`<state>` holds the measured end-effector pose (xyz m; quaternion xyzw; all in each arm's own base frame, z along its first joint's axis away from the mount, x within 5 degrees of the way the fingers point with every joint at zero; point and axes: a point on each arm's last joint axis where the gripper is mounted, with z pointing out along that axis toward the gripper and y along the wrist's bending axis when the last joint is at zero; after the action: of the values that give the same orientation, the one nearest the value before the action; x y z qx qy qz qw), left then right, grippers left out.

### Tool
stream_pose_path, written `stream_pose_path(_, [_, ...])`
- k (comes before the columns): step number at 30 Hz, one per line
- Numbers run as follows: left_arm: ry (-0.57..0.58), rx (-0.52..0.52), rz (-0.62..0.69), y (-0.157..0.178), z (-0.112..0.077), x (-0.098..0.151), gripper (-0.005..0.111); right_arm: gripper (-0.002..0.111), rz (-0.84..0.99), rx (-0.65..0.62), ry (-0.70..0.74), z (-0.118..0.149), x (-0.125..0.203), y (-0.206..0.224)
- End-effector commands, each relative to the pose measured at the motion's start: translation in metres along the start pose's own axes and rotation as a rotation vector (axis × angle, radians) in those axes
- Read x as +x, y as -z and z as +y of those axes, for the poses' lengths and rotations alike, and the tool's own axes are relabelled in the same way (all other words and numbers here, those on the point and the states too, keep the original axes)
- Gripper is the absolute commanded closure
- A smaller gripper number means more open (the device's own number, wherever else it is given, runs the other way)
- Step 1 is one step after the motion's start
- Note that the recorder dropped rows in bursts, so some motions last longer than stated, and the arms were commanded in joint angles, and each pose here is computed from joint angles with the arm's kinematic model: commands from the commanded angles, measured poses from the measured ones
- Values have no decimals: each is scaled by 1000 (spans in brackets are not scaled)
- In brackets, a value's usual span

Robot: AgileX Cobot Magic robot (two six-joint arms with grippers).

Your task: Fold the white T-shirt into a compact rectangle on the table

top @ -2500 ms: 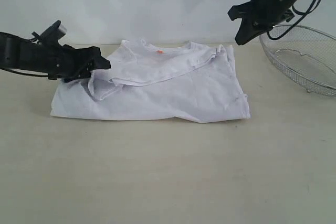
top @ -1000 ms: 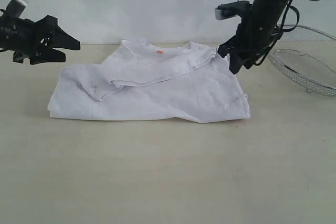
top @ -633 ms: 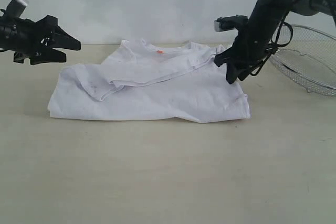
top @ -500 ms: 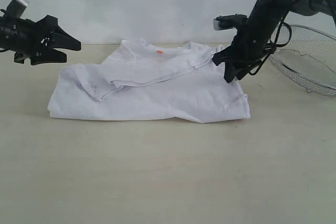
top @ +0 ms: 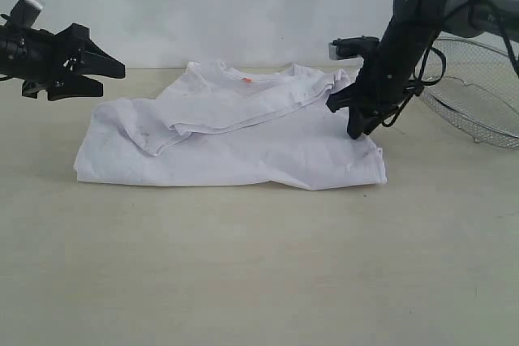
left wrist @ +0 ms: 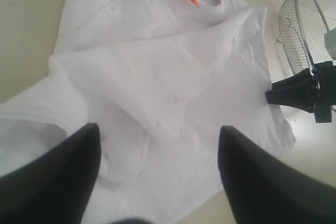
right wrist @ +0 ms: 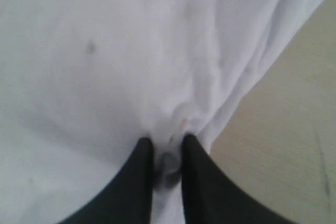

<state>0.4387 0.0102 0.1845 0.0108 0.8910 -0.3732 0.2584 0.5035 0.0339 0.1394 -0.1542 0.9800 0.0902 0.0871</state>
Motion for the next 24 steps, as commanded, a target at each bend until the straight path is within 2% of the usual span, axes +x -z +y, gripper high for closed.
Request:
stream_pose_path(1, [-8, 6, -5, 3, -5, -3, 46, 108, 48, 69, 16, -7, 5, 3])
stream_pose_path(4, [-8, 6, -5, 3, -5, -3, 46, 108, 85, 192, -52, -17, 9, 11])
stream_pose_path(8, [-8, 12, 0, 3, -6, -2, 46, 108, 76, 197, -103, -15, 8, 20])
stream_pose_path(11, [-10, 36, 24, 4, -8, 0, 49, 108, 84, 192, -36, -14, 8, 19])
stream_pose_path(13, [-29, 25, 48, 2, -8, 2, 64, 108, 84, 192, -37, -14, 8, 19])
stream_pose_path(16, [-44, 25, 54, 1, -9, 3, 99, 105, 83, 192, -30, -14, 8, 20])
stream_pose_path(19, [-69, 29, 58, 0, -11, 3, 102, 88, 70, 199, -13, -13, 7, 27])
stream_pose_path(20, [-71, 30, 62, 0, -12, 4, 102, 76, 65, 200, -13, -13, 7, 29])
stream_pose_path(23, [-107, 16, 105, -6, -15, 8, 102, 53, 45, 209, -23, -11, 6, 39])
stream_pose_path(24, [-123, 8, 125, -8, -17, 10, 102, 50, 34, 212, -43, -10, 5, 44])
